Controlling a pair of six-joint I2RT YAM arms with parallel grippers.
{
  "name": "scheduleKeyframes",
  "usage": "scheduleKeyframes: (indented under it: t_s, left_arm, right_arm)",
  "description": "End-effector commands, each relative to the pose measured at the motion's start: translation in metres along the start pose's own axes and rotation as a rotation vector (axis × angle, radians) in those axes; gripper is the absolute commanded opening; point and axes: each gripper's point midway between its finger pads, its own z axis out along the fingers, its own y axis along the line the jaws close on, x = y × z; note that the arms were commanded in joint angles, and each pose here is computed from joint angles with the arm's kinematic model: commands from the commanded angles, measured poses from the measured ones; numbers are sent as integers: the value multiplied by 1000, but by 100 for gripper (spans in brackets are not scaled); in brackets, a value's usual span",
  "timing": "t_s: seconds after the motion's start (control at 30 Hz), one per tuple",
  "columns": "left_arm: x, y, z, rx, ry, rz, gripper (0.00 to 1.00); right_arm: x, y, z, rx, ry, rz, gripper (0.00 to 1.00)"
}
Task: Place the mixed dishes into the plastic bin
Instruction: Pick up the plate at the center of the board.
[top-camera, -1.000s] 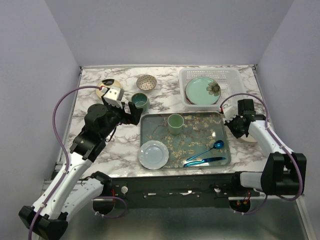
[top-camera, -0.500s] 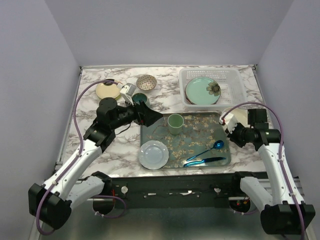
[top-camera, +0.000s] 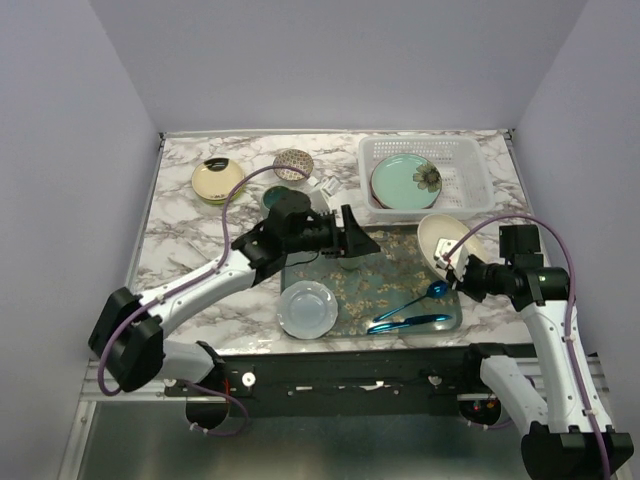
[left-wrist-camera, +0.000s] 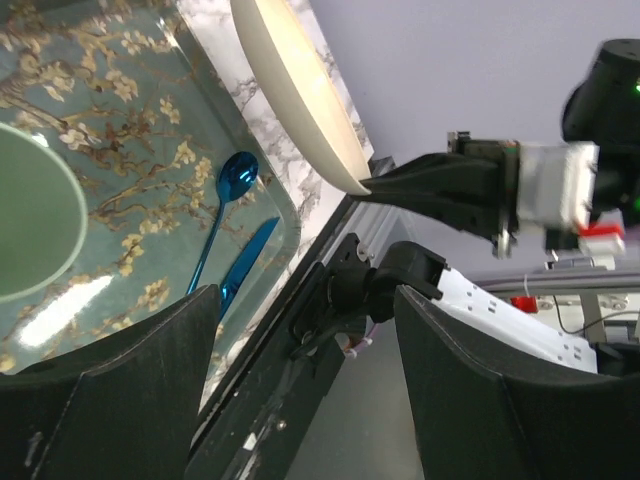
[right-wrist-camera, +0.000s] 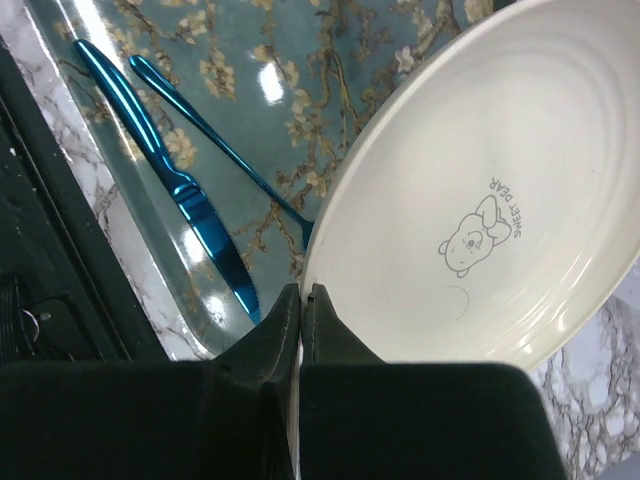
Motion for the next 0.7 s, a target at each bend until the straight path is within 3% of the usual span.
scheduleKeyframes:
  t_s: [0.0, 0.4, 0.67]
  left_arm:
    - [2, 3, 32, -106, 26, 7, 78]
    - [27, 31, 90, -320, 124, 88, 76]
    - [22, 49, 89, -437, 110, 160, 45]
  right_arm:
    - [-25, 2, 1, -28, -98, -96, 4]
    - [-27, 7, 11, -37, -90, -148, 4]
    - [-29, 6, 15, -34, -91, -146, 4]
